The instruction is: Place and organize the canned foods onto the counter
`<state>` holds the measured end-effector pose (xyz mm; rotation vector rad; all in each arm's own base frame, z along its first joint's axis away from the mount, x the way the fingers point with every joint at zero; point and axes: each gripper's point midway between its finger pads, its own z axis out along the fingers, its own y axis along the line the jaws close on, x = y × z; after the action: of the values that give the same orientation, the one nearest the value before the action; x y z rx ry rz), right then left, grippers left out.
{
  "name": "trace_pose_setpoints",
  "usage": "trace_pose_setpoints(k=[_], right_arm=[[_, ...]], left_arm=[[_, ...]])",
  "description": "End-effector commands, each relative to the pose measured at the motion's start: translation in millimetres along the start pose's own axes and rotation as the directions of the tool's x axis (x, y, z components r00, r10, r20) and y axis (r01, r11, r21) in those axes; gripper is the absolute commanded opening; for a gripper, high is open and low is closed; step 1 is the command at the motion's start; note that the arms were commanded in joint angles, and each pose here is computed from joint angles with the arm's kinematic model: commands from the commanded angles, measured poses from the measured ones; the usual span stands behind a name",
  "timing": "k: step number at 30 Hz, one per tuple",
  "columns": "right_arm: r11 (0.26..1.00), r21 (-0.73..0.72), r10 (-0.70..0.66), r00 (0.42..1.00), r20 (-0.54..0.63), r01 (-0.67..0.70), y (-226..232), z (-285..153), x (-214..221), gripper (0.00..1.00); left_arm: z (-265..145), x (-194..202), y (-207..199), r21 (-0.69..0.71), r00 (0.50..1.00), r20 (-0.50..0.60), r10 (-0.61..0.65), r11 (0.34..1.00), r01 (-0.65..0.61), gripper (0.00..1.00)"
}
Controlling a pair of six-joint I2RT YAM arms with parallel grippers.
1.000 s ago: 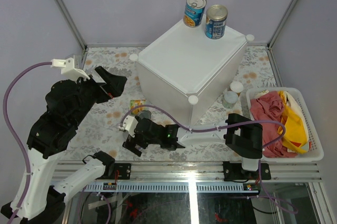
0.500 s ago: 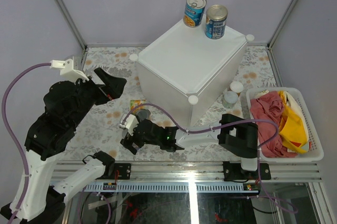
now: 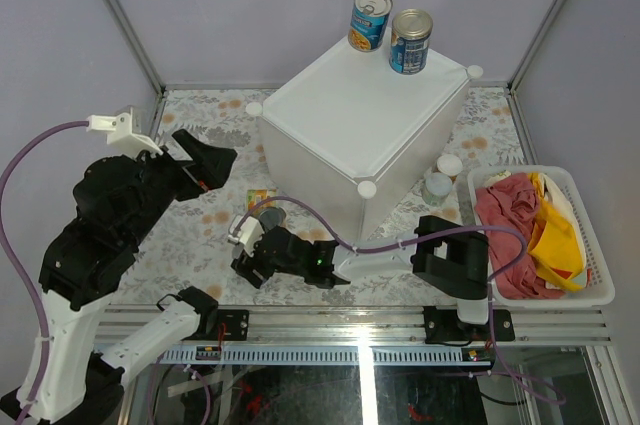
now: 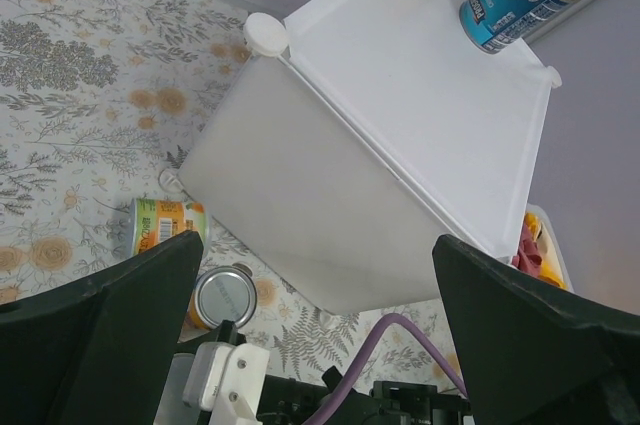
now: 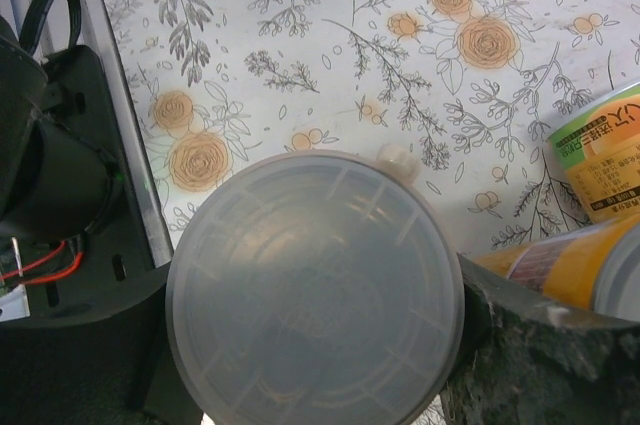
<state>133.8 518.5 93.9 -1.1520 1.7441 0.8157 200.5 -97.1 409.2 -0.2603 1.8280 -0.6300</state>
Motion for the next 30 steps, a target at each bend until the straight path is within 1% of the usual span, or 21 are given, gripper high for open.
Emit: trace_pose_setpoints(k=[1, 3, 8, 12, 22, 30], right_arm=[[0.999, -0.018, -0.044, 0.995, 0.094, 0.046, 10, -22, -48, 0.06], [0.998, -0.017, -0.065, 0.992, 0.109, 0.067, 11, -30, -60, 0.0], [0.994, -0.024, -0.098, 0.984, 0.151, 0.103, 15, -50, -94, 0.0], [0.993, -0.046, -0.1, 0.979, 0.175, 0.11, 20, -66, -119, 0.0], [0.988, -0.102, -0.077, 0.953, 0.293, 0.111, 35, -140, -213, 0.0], [0.992, -0.067, -0.071, 0.914, 0.4, 0.106, 28, -201, -283, 0.0]], left_arm=[[-7, -6, -5, 0.034, 1.0, 0.027, -0.005, 0.999, 0.004, 1.0], [-7, -6, -4, 0.033, 0.999, 0.034, -0.01, 0.999, 0.009, 1.0], [-7, -7, -2, 0.028, 0.998, 0.055, -0.027, 0.999, 0.026, 1.0], [-5, -10, 0, 0.016, 0.997, 0.073, -0.036, 0.999, 0.035, 1.0], [-1, -21, 11, -0.049, 0.989, 0.136, -0.054, 0.997, 0.061, 1.0], [3, -25, 14, -0.063, 0.983, 0.169, -0.07, 0.995, 0.081, 1.0]])
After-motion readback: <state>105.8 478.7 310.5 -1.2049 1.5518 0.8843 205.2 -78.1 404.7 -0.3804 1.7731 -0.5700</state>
